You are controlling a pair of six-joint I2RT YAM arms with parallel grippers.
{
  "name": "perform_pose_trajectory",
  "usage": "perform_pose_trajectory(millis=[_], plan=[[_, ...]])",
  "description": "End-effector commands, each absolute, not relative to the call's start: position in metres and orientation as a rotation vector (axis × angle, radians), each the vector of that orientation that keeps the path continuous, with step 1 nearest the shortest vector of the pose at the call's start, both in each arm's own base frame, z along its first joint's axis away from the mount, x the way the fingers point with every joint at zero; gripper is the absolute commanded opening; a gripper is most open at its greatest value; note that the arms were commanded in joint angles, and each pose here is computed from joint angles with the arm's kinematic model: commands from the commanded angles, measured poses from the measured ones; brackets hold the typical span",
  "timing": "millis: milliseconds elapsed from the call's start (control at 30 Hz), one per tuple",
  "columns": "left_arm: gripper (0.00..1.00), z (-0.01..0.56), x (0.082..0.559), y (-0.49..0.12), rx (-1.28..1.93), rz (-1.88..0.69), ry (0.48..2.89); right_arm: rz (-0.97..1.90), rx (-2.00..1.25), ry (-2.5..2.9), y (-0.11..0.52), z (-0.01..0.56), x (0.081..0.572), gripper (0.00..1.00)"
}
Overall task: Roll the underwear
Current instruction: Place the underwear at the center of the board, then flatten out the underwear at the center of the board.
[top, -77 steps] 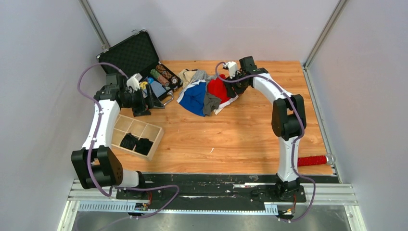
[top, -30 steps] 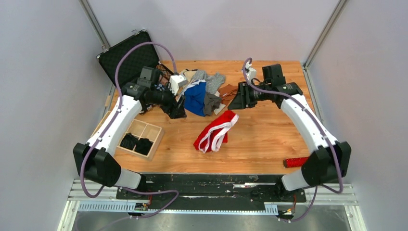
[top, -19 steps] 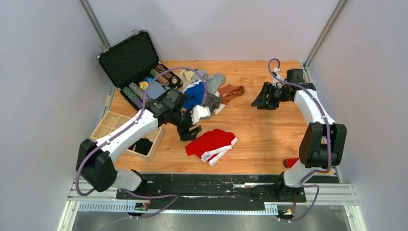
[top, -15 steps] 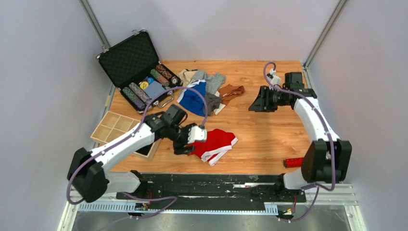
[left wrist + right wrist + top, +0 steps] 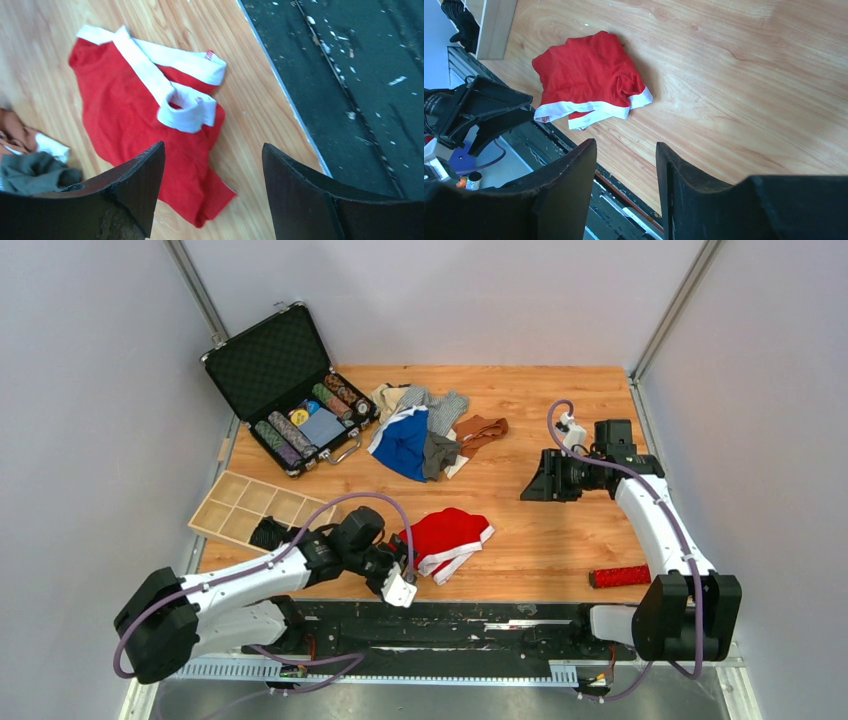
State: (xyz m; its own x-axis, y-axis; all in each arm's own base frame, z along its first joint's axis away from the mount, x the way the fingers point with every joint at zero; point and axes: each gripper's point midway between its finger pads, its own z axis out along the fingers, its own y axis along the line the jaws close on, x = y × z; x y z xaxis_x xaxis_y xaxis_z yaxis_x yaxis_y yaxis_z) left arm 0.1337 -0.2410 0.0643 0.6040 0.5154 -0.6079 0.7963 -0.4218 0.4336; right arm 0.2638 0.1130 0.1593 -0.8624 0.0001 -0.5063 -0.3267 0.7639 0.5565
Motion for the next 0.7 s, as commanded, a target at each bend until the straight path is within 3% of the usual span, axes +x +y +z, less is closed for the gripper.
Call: perform_pose_trajectory(millis=[0, 233, 433, 567, 667], plan=[[0.77, 0.089, 0.154, -0.278, 2.02, -0.395, 0.819, 0.845, -0.299, 2.403, 0.108, 0.171, 0.27, 0.49], [0.7, 0.077, 0.151, -0.298, 2.01, -0.368, 0.778, 0.838, -0.284, 2.424, 0.105, 0.164, 0.263, 0.49], [0.55, 0.073, 0.152, -0.301, 2.019, -0.371, 0.808, 0.833, -0.279, 2.435, 0.104, 0.161, 0.262, 0.49], [0.37, 0.074, 0.157, -0.296, 2.038, -0.332, 0.83, 0.85, -0.287, 2.438, 0.105, 0.158, 0.263, 0.49], [0.16, 0.074, 0.164, -0.287, 2.057, -0.268, 0.872, 0.874, -0.29, 2.439, 0.108, 0.157, 0.263, 0.49]])
